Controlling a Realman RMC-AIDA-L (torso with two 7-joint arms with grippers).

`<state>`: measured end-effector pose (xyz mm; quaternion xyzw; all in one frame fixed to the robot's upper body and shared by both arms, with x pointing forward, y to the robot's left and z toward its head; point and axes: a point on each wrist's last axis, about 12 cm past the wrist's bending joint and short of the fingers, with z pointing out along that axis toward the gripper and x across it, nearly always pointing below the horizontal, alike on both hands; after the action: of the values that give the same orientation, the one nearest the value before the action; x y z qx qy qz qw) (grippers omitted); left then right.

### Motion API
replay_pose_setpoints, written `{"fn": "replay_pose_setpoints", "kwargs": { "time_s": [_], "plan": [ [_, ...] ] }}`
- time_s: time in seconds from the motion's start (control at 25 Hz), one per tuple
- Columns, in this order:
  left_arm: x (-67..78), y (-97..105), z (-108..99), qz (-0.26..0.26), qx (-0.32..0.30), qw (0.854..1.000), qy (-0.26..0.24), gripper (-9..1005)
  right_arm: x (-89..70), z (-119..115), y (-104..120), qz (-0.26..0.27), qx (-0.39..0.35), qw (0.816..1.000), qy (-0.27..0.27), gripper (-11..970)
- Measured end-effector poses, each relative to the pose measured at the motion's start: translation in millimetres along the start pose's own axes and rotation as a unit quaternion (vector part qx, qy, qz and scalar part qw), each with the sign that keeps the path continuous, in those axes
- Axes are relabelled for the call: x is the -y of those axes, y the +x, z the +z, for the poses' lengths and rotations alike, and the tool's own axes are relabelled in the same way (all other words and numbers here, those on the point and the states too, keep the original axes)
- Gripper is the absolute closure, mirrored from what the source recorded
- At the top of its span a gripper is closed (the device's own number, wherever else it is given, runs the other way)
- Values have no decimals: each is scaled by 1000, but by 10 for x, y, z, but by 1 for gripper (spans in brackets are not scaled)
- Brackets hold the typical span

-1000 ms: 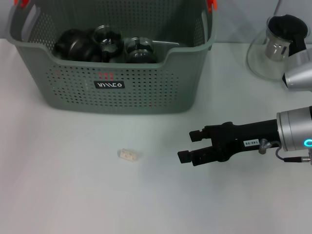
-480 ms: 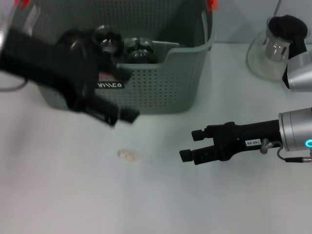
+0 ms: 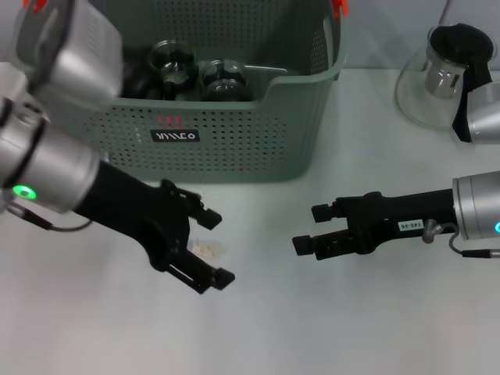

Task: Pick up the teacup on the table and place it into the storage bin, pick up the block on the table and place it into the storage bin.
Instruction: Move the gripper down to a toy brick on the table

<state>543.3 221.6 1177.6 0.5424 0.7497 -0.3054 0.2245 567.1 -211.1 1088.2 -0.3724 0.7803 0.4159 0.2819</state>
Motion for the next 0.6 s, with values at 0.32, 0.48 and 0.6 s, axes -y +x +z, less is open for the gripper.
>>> {"fn": "replay_pose_setpoints", "kwargs": {
  "time_s": [0.32,0.48,0.6],
  "plan": [
    [-164,153,323,45,-42,998,-20,71,4,-12,-44,-2,0,1000,0,18],
    [-284,162,364,67,-62,995,-39,76,5,-12,-61,-1,1,1000,0,18],
    [-370,178,428,76,-90,991,-64,79,11,-9,-75,2,4,1000,1,18]
  ]
}}
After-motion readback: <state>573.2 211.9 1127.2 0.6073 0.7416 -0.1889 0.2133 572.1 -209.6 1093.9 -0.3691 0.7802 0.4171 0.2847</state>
